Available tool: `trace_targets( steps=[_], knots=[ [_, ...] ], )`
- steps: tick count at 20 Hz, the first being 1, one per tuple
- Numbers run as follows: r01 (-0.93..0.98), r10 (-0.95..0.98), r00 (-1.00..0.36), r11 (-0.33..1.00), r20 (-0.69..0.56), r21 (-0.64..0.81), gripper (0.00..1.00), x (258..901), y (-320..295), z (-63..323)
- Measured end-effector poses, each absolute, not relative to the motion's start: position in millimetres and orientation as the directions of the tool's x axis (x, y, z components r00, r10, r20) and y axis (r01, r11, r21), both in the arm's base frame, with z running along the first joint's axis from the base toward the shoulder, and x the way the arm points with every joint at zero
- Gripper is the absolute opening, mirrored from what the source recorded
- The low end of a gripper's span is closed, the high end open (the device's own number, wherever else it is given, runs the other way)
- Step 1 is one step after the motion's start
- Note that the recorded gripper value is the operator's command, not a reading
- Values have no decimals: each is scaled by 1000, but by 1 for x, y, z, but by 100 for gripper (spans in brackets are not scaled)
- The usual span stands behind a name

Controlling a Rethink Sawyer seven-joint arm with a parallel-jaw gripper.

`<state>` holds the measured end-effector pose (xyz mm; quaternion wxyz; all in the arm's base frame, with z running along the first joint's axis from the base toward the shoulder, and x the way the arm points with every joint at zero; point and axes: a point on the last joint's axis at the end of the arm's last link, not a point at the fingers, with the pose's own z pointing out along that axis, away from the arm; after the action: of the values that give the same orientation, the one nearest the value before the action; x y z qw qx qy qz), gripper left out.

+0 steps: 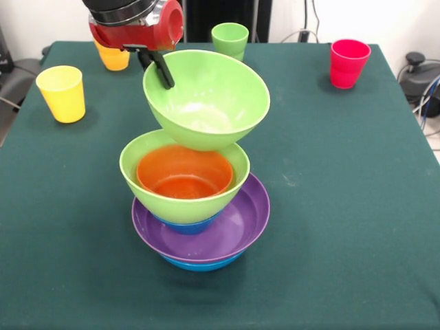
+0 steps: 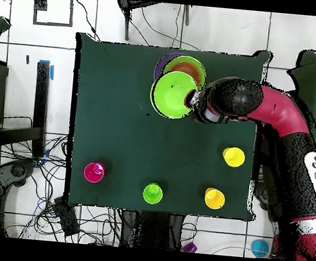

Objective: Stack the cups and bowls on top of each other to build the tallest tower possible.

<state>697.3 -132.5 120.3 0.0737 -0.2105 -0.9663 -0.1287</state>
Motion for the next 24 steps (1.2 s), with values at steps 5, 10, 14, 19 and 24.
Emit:
trace_targets(
  steps=[5,10,14,19,24],
  knots=[
    [426,388,-901,878,195,217,0,698,-133,121],
    [426,390,-901,878,191,216,0,700,-135,120],
    [429,393,-899,876,192,219,0,701,-136,116],
    [435,399,-897,873,190,222,0,705,-139,111],
    [442,407,-894,868,185,227,0,711,-143,106]
  ],
)
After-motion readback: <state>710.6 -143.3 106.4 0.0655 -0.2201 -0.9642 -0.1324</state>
